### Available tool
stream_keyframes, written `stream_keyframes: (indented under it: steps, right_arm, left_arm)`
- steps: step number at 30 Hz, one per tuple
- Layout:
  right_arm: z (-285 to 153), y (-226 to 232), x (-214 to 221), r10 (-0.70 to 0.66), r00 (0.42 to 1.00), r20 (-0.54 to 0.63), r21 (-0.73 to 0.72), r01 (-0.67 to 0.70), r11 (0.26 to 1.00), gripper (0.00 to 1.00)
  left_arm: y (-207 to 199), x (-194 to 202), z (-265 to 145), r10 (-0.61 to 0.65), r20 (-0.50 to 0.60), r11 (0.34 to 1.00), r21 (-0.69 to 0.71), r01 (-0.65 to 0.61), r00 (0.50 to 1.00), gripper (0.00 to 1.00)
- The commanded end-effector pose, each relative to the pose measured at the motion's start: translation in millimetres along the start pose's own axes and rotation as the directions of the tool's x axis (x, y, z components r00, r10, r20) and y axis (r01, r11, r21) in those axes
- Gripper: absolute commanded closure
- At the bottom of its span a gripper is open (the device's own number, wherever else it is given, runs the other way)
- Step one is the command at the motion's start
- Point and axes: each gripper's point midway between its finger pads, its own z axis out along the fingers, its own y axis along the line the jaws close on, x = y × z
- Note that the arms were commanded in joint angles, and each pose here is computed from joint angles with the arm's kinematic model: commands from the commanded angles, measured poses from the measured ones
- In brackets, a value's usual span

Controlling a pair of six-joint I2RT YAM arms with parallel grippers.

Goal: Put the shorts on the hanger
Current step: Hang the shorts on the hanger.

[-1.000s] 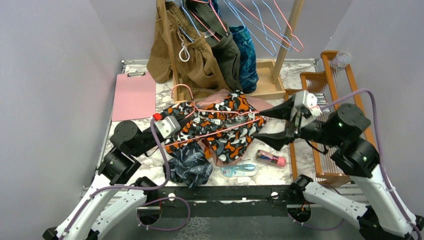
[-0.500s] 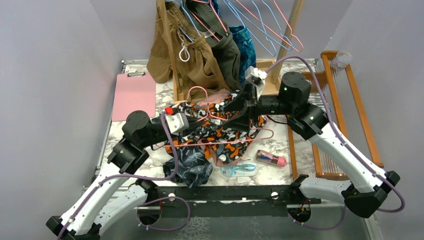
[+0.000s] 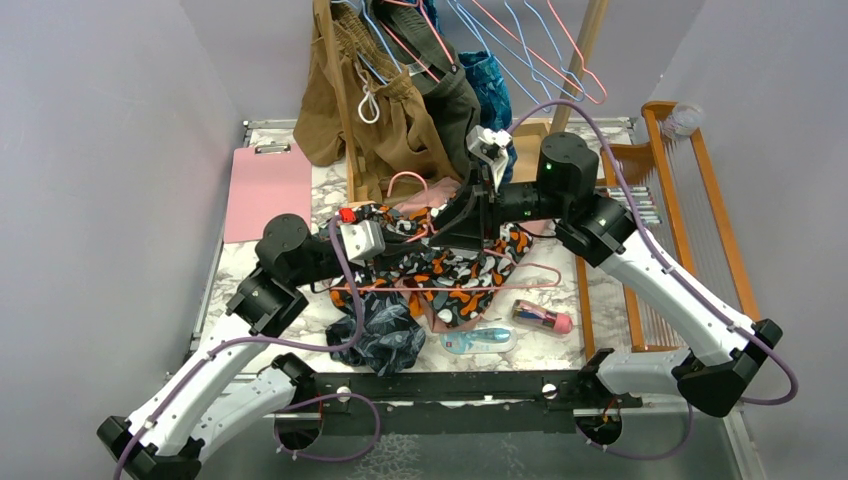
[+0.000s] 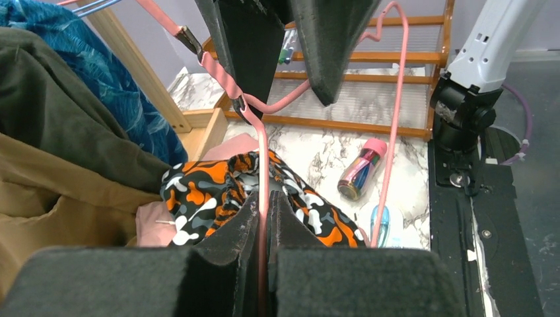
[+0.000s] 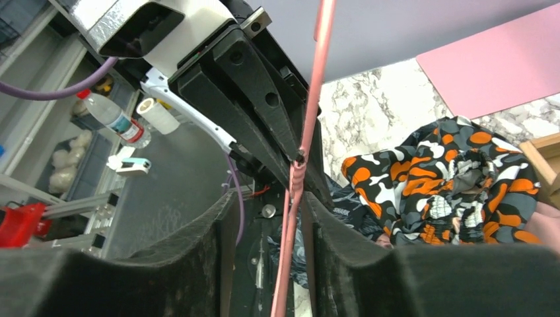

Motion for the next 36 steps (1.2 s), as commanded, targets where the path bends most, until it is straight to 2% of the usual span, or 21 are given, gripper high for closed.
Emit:
stream_keyframes:
  steps: [1,7,22,33,36]
  right_arm:
    - [0,3,-1,0.015,0.999,-0.029,0.009,-0.015,1.0,0.63]
    - [-3,-4,13,0.044,0.997,-0.07,0.062,-0.039,0.997,0.73]
    - [1,-5,12,0.056,0.996,-0.063,0.05,-0.053,0.997,0.66]
    - [6,-7,15,0.074,0.996,-0.051,0.039,-0.072,0.997,0.67]
    - [8,-7,14,0.076,0.996,-0.041,0.035,-0.075,0.997,0.72]
  left_arm:
    - [-8,-15,6,0.009,0.055,0.999,0.051,-0.012,0.998,1.0]
    - [-11,-16,9,0.009,0.057,0.998,0.067,-0.013,0.998,1.0]
    - [-14,-24,14,-0.002,0.069,0.996,0.091,-0.004,0.998,1.0]
    - [-14,-24,18,-0.014,0.071,0.995,0.103,0.007,0.997,1.0]
    - [-15,-24,19,-0.016,0.07,0.994,0.107,0.008,0.997,1.0]
